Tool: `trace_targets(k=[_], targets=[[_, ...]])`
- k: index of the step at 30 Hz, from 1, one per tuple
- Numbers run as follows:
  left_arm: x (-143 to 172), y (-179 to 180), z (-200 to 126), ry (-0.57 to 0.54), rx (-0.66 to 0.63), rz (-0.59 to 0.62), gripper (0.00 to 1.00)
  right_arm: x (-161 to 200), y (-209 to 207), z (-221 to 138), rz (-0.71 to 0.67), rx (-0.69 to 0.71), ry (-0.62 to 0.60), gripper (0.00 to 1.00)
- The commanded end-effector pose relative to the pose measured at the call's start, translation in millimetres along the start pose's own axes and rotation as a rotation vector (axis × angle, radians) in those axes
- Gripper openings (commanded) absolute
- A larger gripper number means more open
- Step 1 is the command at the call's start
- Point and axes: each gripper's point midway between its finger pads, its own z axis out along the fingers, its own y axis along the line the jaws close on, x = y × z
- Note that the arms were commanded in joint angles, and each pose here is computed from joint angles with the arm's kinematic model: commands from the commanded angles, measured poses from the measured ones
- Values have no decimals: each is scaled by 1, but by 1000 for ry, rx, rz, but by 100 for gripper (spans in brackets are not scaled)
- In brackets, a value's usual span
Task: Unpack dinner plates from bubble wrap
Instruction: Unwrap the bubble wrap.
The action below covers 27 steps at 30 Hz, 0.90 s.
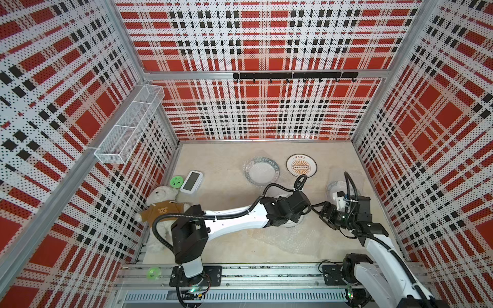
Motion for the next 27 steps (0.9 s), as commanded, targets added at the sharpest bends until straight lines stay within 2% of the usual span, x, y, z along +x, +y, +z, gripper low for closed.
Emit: trace_targets(k=[1, 5, 10, 15, 20, 25, 27], targets=[[-12, 12, -14, -61, 17, -123, 0, -21, 3, 12, -56, 29, -71, 84], [-14, 17, -21, -85, 113, -204, 0, -22, -3, 27, -57, 54, -55, 79], [-8, 11, -12, -64, 145, -196, 0, -2, 1, 41, -87, 28, 3, 67], [-3, 2, 3, -40, 170, -199, 0, 24, 5, 41, -139, 32, 61, 65], [-2, -4, 12, -26, 187, -200, 0, 30, -13, 43, -143, 105, 72, 63], [-3, -1, 12, -28, 179, -205, 0, 33, -14, 60, -121, 65, 96, 60], [-1, 2, 14, -24, 168, -210, 0, 35, -15, 69, -118, 52, 113, 56]])
